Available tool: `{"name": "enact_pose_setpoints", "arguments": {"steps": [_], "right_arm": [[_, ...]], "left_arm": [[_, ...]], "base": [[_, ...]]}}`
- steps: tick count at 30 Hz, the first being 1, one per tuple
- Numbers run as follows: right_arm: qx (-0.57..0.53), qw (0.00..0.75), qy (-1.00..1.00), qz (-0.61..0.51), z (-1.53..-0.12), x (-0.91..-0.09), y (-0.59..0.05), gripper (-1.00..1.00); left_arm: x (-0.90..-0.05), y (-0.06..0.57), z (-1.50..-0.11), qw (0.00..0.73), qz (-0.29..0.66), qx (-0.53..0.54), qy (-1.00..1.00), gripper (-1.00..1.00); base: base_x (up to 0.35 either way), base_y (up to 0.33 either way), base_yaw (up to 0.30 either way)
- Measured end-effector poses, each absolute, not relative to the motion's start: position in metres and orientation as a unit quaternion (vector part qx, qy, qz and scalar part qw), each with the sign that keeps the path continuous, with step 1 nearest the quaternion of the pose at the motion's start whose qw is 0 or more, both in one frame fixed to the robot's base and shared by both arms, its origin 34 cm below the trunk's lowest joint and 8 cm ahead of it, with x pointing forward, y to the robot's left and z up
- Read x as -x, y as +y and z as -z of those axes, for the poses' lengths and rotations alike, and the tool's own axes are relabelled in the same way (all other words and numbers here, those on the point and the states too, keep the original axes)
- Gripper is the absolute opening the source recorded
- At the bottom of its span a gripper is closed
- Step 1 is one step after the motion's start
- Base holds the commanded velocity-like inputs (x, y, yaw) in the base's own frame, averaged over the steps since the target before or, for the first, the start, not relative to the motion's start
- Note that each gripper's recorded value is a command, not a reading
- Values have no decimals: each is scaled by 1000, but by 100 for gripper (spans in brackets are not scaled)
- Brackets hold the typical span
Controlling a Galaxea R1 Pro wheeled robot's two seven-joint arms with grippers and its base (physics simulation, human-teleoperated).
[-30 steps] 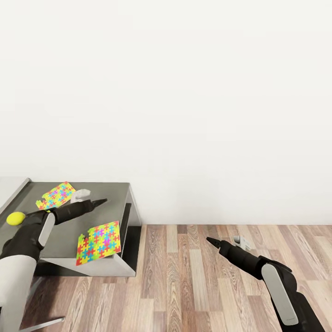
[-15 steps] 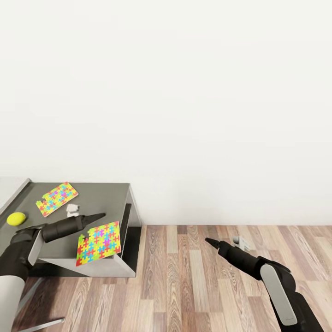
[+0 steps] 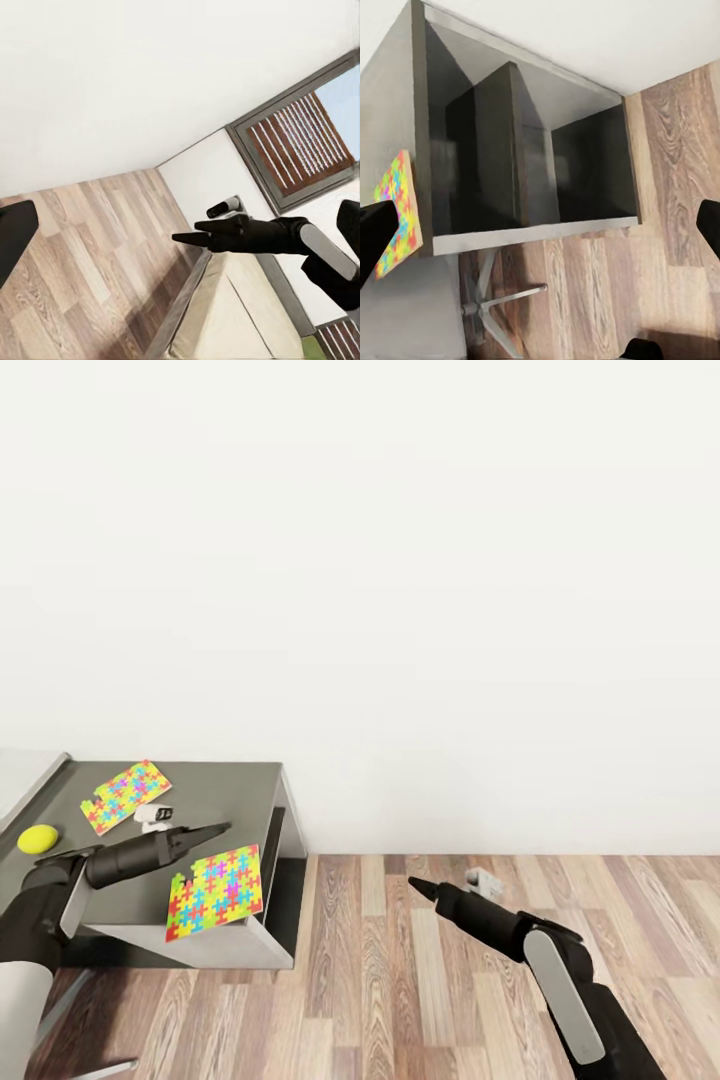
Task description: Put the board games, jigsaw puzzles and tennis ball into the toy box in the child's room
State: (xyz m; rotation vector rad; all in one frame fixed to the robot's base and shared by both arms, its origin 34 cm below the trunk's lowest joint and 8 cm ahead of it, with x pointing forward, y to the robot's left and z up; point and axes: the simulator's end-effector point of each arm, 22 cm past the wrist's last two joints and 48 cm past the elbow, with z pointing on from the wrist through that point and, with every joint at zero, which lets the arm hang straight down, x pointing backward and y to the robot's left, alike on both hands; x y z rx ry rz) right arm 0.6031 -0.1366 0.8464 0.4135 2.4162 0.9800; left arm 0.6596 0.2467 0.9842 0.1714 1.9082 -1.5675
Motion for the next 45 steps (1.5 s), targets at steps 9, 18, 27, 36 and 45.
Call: {"name": "enact_pose_setpoints", "arguments": {"steps": [9,18,27,36,45], "right_arm": [[-143,222,873,-410,-852,-610,-64,100],[-139,207,872,-421,-848,-620,-51,100],[-134,207,862,-444,-855,-621,-46,100],[-132,194,863,-448,-854,-616,-45,100],[-137,176,867,-446,-843,-616,-44,100]], "left_arm": [[-659,241,-987,322,604,-64,727,100],[-657,237,-986,313,607,-63,728,100],[-657,240,-986,314,604,-66,730,100],[-657,239,-986,312,604,-64,730,100],[-657,238,-986,314,605,-67,729,100]], "base": [[0,0,0],[0,0,0],[-22,10,0],[-112,103,0],[-8,38,0]]}}
